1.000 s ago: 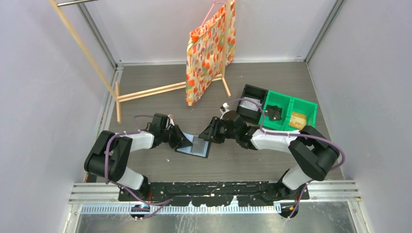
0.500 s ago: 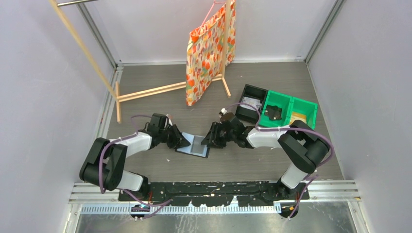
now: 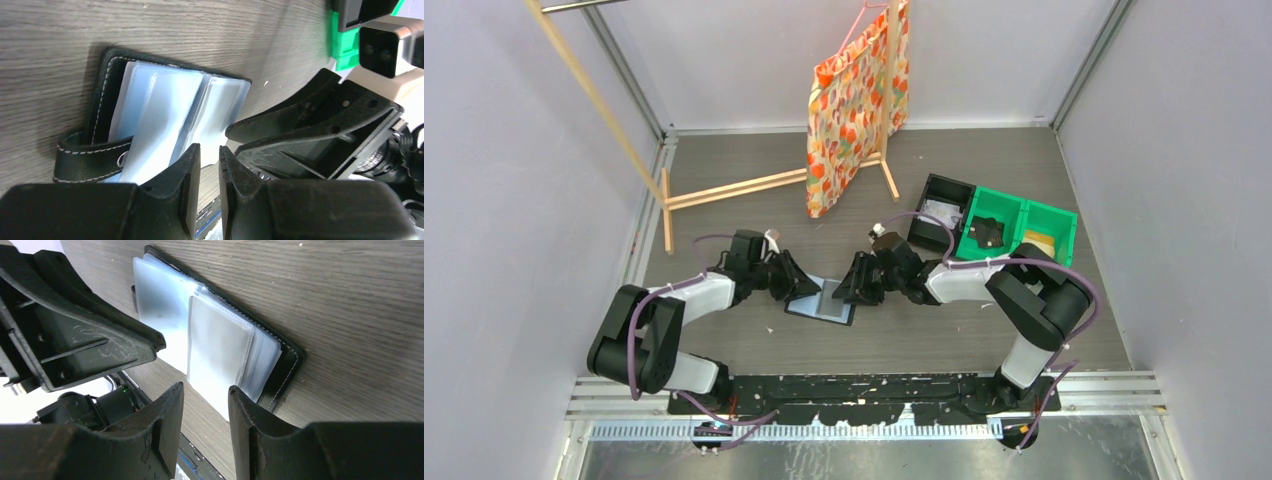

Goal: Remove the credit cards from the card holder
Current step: Remove the credit card from the card holder.

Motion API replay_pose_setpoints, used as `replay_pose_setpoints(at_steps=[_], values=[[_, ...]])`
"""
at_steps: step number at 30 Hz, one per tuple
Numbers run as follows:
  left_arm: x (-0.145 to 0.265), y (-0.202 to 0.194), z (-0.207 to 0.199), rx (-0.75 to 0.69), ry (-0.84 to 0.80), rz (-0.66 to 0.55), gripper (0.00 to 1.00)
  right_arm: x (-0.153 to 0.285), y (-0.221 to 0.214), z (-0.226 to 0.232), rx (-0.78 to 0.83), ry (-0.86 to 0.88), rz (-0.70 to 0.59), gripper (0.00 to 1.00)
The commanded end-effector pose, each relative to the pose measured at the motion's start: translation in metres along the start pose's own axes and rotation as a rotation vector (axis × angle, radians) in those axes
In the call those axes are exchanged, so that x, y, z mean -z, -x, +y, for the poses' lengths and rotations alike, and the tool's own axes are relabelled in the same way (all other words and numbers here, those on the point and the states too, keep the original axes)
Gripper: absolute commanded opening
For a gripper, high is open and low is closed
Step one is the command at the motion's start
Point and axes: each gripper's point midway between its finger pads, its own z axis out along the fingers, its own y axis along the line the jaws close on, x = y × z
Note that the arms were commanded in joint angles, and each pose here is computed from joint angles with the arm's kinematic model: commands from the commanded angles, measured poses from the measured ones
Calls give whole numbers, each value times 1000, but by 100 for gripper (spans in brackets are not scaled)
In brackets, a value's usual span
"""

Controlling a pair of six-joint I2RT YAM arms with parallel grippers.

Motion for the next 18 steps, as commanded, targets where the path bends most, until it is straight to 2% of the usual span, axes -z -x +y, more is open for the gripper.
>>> replay_pose_setpoints(at_steps=[1,9,18], values=[[-3,1,-12,-18,-76,23,22,-6,5,8,-1,29,-22,43],[-12,0,-2,1,-57,40,24,-2,10,3,6,-3,-55,44],[-15,-4,5,7,-45,67,30,-16,8,9,-21,38,-20,44]])
